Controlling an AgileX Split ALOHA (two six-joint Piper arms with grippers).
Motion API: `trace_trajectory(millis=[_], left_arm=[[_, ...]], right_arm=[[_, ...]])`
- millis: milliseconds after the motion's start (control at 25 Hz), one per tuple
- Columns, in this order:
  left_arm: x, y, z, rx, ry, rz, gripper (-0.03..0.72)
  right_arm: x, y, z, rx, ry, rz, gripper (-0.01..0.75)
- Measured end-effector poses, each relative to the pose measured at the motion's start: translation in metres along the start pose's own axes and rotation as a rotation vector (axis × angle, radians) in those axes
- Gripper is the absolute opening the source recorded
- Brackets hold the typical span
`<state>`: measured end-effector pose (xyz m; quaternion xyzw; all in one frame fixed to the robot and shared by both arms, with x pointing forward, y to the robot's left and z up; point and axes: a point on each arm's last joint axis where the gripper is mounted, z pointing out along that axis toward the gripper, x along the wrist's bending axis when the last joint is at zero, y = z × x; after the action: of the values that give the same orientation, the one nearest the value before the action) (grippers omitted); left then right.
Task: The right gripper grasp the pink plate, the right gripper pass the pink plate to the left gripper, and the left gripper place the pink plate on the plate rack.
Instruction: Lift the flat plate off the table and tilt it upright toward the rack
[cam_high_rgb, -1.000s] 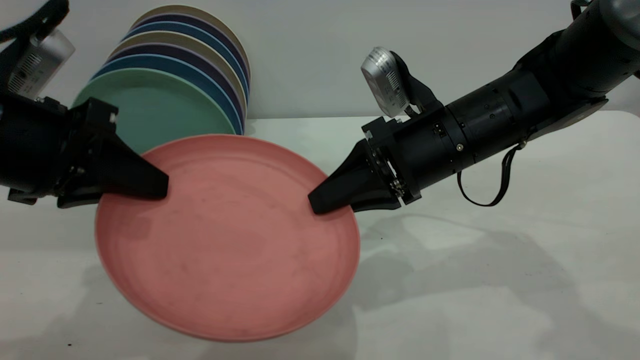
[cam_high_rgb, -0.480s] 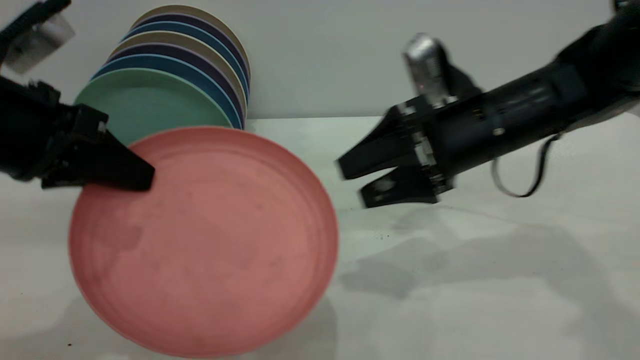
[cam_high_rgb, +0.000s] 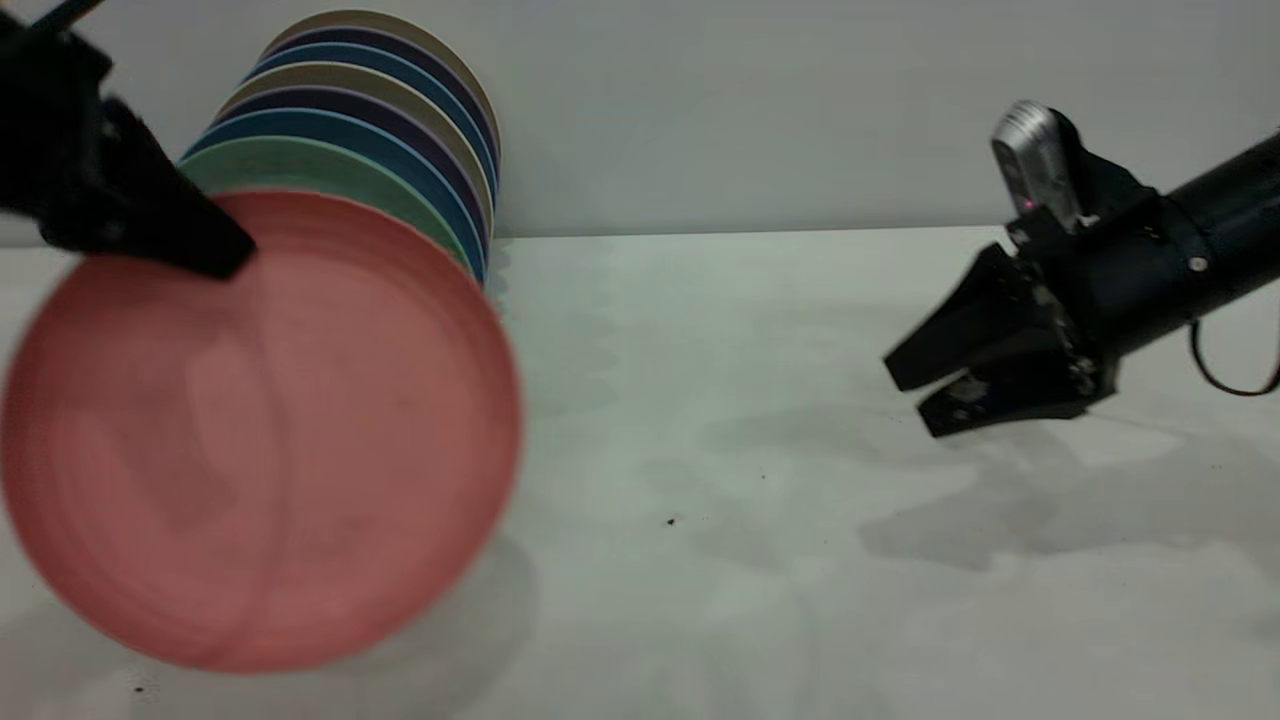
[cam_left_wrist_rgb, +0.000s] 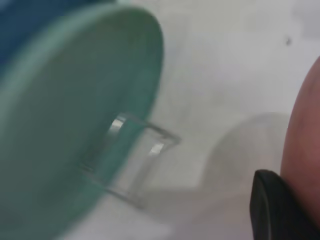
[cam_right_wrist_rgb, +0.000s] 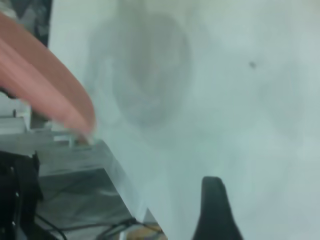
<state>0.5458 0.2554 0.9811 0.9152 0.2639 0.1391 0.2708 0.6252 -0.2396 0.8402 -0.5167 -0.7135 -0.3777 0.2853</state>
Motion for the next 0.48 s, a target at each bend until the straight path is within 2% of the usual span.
trace_trajectory(millis=[200, 360, 480], left_arm=[[0.021, 0.028, -0.021, -0.021, 0.055, 0.326, 0.048], [0.028, 0.045, -0.034, -0.050, 0.063, 0.589, 0.048], [0.031, 0.050, -0.038, -0.057, 0.090, 0.683, 0.048]], right_arm=[[-0.002, -0.003, -0.001, 0.026, -0.014, -0.004, 0.536], [-0.002, -0.003, -0.001, 0.028, -0.015, -0.005, 0.536], [-0.002, -0.003, -0.001, 0.032, -0.017, -0.006, 0.535]])
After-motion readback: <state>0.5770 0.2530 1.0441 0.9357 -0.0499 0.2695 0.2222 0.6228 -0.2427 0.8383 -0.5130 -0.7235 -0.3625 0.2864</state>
